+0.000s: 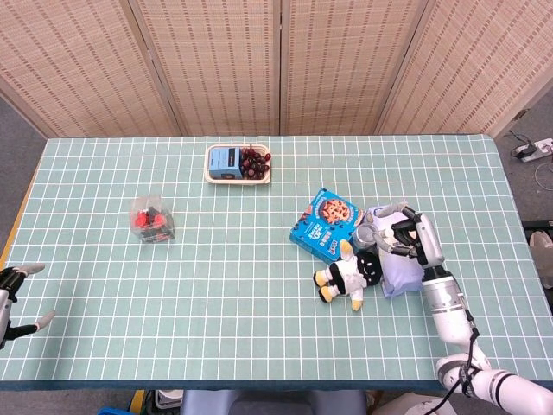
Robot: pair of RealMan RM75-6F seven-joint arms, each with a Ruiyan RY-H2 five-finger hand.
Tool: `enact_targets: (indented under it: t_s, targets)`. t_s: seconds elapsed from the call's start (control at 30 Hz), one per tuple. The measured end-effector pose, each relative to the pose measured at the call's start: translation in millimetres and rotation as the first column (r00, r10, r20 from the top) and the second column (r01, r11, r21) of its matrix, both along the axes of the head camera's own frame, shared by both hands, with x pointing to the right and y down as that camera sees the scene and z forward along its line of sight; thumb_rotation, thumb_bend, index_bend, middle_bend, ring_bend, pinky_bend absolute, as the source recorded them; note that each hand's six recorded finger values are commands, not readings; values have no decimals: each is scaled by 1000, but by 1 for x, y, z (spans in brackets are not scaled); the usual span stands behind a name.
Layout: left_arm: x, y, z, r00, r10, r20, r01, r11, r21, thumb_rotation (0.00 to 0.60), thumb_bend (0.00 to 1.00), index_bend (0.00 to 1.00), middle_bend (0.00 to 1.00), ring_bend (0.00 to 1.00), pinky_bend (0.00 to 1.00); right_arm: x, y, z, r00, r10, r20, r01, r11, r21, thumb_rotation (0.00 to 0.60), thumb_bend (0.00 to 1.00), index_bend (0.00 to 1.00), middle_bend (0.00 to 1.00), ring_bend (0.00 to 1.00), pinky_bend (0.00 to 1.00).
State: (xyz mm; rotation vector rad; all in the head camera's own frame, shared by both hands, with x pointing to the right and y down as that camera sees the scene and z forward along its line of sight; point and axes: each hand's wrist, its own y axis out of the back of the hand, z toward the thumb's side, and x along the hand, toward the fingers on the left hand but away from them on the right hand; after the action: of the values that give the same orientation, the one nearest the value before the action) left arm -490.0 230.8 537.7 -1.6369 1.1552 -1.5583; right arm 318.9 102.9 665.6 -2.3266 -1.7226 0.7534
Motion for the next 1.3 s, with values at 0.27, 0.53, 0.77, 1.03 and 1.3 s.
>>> enact_targets:
  t_s: [0.27, 0.53, 0.77, 1.03, 1.3]
  targets:
    - [1, 0, 0, 1000, 3, 1, -3, 1000, 0, 600, 169, 285, 266, 200, 473, 6, 6, -36, 998, -46, -48, 51, 992, 119, 600, 139, 410, 1000, 1000, 1000]
    - [2, 1, 0, 1000, 9, 3, -9, 1000, -2, 600, 169, 285, 266, 200, 473, 22, 20, -71, 980, -60, -190, 91, 983, 160, 600, 137, 407, 1000, 1000, 1000]
    - [5, 1, -3, 1000, 17, 6, -18, 1000, 8, 600, 169, 286, 267, 200, 473, 44, 35, -96, 892, -1, -453, 106, 973, 206, 600, 163, 407, 916, 961, 1000]
    - [8, 3, -8, 1000, 28, 12, -28, 999, 18, 600, 169, 286, 268, 200, 473, 67, 59, -117, 689, 84, -720, 119, 967, 227, 600, 169, 407, 707, 741, 906]
    - [5, 5, -9, 999, 25, 23, -26, 999, 44, 600, 169, 295, 292, 222, 473, 88, 87, -132, 558, 162, -814, 98, 961, 258, 600, 169, 407, 543, 500, 574]
